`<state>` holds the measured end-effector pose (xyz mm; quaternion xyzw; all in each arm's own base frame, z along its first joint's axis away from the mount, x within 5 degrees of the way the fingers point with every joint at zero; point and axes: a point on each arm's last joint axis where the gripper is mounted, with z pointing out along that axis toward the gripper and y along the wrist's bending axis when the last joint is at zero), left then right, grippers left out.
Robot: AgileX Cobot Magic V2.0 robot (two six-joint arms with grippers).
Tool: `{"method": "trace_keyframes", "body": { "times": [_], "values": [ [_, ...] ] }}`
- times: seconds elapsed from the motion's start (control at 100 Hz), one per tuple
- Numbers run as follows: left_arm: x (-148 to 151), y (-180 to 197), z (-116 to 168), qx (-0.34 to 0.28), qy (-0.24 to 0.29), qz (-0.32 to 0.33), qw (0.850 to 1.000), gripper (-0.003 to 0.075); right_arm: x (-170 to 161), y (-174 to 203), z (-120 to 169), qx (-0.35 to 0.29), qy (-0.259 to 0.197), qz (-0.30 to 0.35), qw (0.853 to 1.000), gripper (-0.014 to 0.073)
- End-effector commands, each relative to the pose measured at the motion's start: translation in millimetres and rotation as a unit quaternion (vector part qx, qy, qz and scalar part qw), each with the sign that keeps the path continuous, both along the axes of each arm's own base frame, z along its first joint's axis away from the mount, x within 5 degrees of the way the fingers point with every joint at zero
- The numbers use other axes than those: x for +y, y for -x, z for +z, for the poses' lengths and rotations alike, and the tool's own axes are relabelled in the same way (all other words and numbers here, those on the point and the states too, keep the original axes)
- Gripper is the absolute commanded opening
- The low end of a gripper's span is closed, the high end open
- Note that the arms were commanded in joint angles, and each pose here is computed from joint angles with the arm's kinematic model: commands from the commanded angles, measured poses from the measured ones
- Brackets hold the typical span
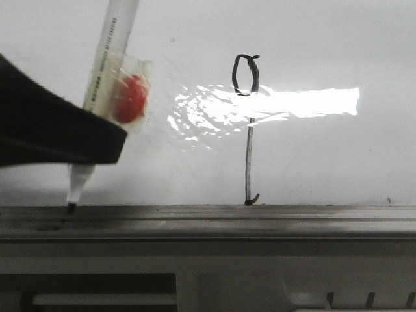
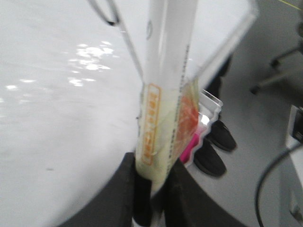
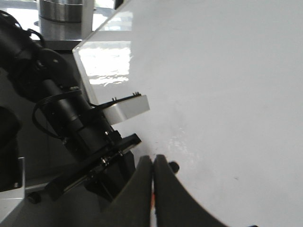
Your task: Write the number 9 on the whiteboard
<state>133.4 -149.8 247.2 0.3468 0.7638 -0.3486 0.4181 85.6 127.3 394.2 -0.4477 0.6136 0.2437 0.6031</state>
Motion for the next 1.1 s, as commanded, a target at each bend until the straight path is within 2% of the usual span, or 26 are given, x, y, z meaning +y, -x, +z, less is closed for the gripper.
{"method": "trace_keyframes", "body": {
  "times": [0.0,0.17,0.33,0.59,1.09],
  "values": [
    [-3,-11,24,0.023,0.046,0.078,0.996,-0.0019,-11,-5,19,-0.038,-0.04,-0.039,0.998,-0.0064],
    [-13,-19,38,0.035,0.053,0.177,0.982,-0.0019,-22,-15,17,-0.031,-0.026,-0.087,0.995,-0.0064],
    [-29,-26,30,0.059,0.03,0.216,0.974,-0.0019,-26,-20,16,-0.03,-0.024,-0.107,0.994,-0.0064],
    [-38,-48,23,0.042,-0.019,0.29,0.956,-0.0019,-26,-20,16,-0.029,-0.024,-0.109,0.993,-0.0064],
    [-43,-58,6,0.043,-0.061,0.318,0.945,-0.0003,-25,-20,16,-0.017,-0.032,-0.106,0.994,-0.0064]
  ]
}}
